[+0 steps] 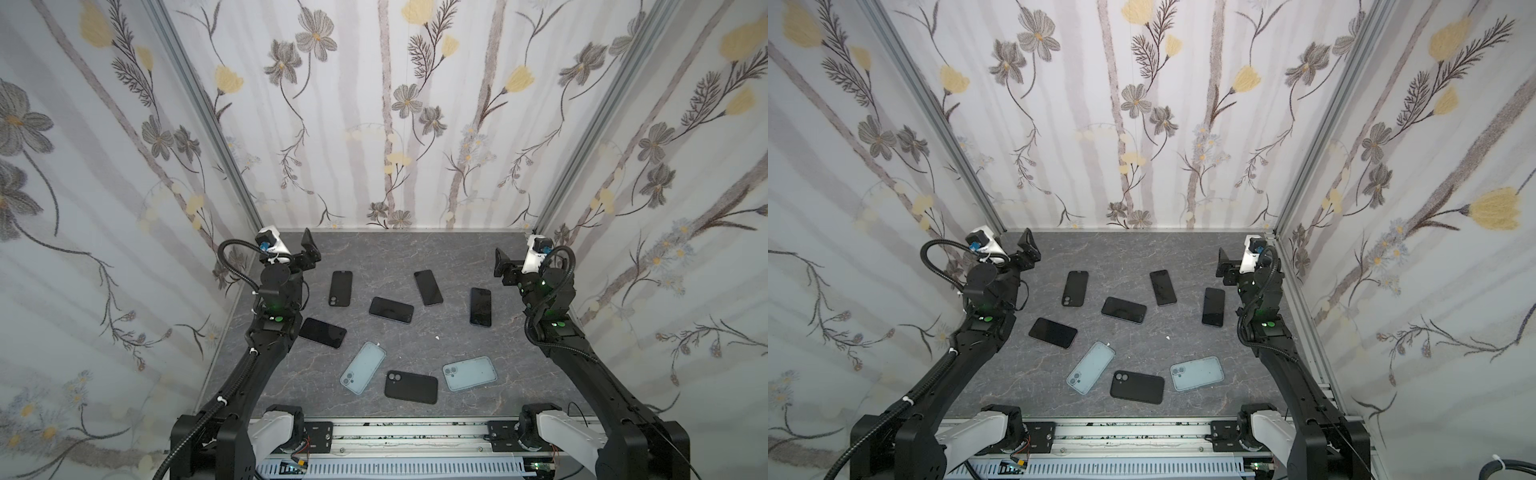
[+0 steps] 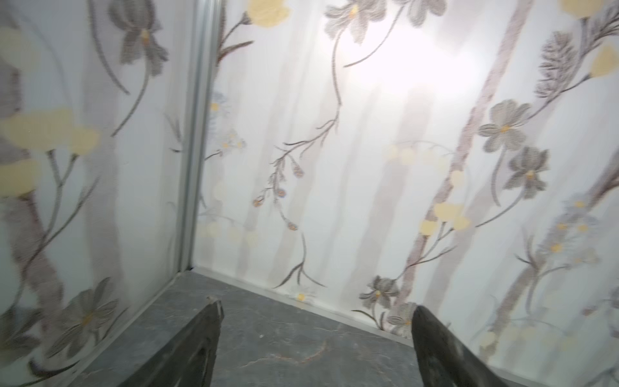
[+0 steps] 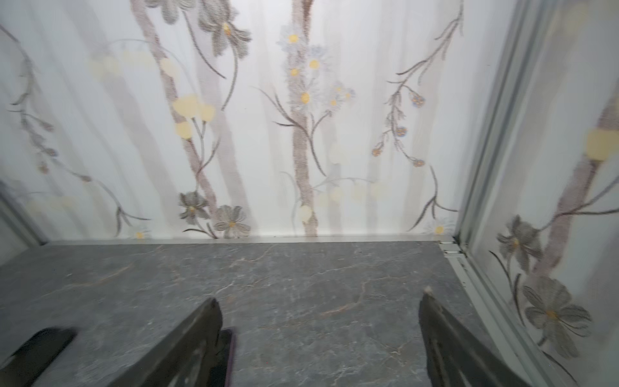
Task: Put the phone into the phone case
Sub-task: 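Raise both arms from rest and move grippers toward the phones, then move the right gripper over the blue-edged black phone and descend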
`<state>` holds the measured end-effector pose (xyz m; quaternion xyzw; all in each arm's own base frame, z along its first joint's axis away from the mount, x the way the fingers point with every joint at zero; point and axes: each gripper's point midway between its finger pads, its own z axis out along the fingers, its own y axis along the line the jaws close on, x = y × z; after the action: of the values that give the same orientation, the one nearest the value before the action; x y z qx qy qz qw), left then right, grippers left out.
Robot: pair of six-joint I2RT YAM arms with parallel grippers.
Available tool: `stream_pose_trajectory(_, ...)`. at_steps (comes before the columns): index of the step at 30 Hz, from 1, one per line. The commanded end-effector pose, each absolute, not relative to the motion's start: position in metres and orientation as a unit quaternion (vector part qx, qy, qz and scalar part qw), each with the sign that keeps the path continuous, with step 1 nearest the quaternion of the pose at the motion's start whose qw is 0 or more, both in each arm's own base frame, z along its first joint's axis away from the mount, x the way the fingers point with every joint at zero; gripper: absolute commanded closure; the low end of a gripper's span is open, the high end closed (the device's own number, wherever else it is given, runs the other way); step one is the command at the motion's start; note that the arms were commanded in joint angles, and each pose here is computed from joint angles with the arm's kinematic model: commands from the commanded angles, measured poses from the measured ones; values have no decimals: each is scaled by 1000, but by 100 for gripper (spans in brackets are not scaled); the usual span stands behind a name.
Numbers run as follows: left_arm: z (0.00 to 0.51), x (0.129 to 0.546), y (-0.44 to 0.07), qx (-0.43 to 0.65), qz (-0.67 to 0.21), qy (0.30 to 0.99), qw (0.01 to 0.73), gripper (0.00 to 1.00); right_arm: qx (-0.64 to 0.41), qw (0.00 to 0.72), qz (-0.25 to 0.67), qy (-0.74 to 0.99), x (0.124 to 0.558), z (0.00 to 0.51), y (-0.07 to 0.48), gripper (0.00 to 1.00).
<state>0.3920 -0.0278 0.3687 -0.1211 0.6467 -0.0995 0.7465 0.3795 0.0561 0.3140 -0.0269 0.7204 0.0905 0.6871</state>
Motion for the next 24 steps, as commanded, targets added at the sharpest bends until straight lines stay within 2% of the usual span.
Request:
stream_pose_trajectory(1, 357, 387, -85, -35, -158, 722, 672, 12, -78, 597, 174, 779, 354, 294, 103, 12)
stream_pose_trajectory(6, 361, 351, -163, 132, -230, 735, 625, 12, -208, 542, 248, 776, 303, 293, 181, 14)
stream_pose_trajectory(10, 331, 316, -185, 209, -252, 724, 607, 12, -312, 503, 252, 765, 265, 279, 226, 15)
stream_pose_trajectory(17, 279, 287, -164, 201, -212, 723, 626, 6, -511, 474, 230, 679, 208, 237, 272, 12)
stream_pose_trajectory(19, 273, 289, -150, 177, -186, 732, 632, 5, -535, 479, 222, 660, 208, 233, 279, 7)
stream_pose_trajectory(24, 271, 292, -130, 159, -127, 737, 644, 3, -568, 465, 191, 651, 232, 219, 300, 4)
